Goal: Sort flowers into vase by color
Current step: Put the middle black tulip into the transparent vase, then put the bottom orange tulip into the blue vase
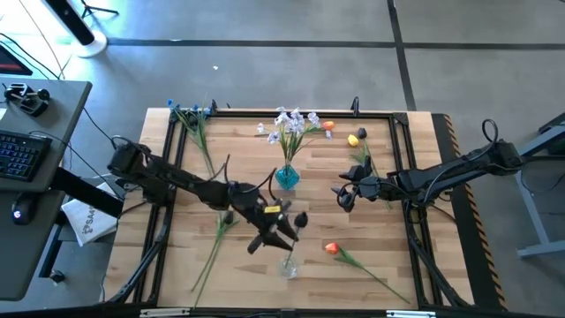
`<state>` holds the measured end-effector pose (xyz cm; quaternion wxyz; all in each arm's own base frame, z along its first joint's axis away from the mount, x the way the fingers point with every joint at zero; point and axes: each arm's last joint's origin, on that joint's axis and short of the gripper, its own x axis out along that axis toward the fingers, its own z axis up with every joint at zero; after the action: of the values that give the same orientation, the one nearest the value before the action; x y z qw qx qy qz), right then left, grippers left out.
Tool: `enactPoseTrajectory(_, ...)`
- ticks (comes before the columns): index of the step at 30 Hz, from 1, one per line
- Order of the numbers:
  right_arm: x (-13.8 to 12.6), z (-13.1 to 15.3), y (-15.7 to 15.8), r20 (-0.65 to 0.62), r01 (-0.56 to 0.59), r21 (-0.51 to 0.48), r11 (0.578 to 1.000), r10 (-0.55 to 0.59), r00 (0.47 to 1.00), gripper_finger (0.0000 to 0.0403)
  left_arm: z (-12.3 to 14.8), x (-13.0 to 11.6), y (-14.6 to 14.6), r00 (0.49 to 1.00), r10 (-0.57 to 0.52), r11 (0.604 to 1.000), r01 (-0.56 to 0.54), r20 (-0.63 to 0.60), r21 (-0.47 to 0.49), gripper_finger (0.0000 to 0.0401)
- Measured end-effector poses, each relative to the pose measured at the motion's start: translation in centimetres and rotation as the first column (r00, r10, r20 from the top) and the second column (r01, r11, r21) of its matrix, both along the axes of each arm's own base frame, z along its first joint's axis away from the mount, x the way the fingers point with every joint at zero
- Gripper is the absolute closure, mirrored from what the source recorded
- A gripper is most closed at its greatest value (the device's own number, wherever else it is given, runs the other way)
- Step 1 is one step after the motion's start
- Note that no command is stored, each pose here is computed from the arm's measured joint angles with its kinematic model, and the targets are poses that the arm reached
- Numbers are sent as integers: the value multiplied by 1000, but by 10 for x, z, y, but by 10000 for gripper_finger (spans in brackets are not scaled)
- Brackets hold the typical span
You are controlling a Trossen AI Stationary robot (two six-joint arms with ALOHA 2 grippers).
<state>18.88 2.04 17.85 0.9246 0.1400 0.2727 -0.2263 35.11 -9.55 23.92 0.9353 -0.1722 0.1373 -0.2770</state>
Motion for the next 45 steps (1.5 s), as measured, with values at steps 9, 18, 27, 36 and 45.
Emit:
enactPoseTrajectory(9, 0, 0, 0, 1, 0, 0, 1000, 0, 1000, 124, 22, -34, 15, 976, 155, 976, -127, -153, 179, 254)
enactPoseTrajectory(18, -1, 1, 19, -14, -208, 142, 968, 212, 977, 124, 34, -74, 16, 826, 535, 793, -417, -179, 444, 254)
enactPoseTrajectory(27, -23, 17, 77, -126, -304, 318, 898, 358, 925, 124, 9, -88, 14, 683, 716, 626, -536, -145, 566, 254)
enactPoseTrajectory(36, -22, 16, 139, -210, -333, 471, 817, 470, 857, 124, -17, -93, 16, 673, 728, 632, -583, -132, 510, 254)
enactPoseTrajectory(45, -11, -14, 165, -428, -196, 553, 810, 477, 768, 165, -18, -92, 16, 682, 722, 634, -585, -116, 507, 254)
